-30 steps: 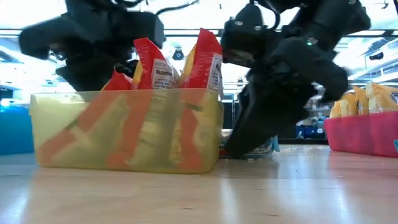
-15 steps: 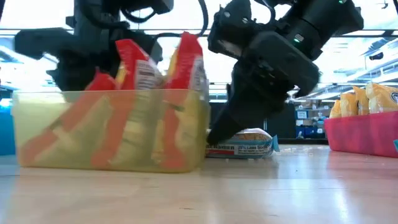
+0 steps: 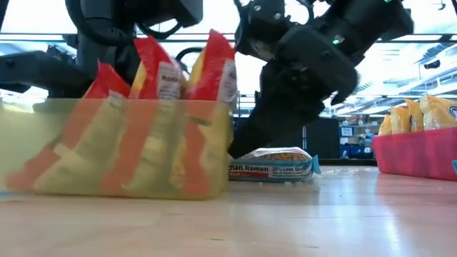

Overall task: Sort Maruchan noodles
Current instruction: Put the red noodle pack into the yellow bin

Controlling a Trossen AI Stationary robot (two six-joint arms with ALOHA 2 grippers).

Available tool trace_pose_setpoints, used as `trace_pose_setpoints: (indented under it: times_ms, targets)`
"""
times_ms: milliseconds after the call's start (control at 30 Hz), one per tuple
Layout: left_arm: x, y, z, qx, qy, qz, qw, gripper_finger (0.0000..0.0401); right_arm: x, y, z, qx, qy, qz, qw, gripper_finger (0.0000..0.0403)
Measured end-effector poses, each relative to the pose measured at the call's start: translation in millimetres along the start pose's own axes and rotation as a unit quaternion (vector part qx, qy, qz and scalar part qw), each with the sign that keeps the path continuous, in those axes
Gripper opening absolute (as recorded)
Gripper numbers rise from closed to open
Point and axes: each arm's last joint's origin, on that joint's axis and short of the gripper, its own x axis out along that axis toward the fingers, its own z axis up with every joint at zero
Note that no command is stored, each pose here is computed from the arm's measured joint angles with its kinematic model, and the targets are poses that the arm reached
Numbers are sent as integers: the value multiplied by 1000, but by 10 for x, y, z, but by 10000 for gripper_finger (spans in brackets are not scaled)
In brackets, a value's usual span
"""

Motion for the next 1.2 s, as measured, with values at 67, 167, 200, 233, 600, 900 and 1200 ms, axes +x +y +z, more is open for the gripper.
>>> trace_pose_setpoints:
  times_ms: [67, 167, 200, 233, 600, 900, 1200]
  targets:
    - [-2, -9, 37, 2, -20, -2, 1000, 208, -21, 34, -25, -4, 8, 1, 1000, 244]
    - [-5, -14, 90, -1, -47, -2, 999, 206, -70, 60, -81, -9, 31, -16, 999, 244]
    - [-14, -28, 100, -2, -55, 3, 998, 203, -84, 66, -97, -8, 38, -22, 999, 244]
    - [-21, -57, 106, -3, -63, 11, 998, 199, -102, 72, -110, -8, 43, -29, 999, 244]
    - [-57, -328, 110, -22, -161, 50, 985, 163, -151, 159, -168, 3, 60, -19, 998, 244]
    - [-163, -213, -172, -71, -232, 26, 970, 169, -153, 157, -164, 17, 62, -22, 998, 244]
    - [-230, -161, -337, -76, -245, 29, 966, 169, -410, 98, -11, 12, 66, -20, 998, 242]
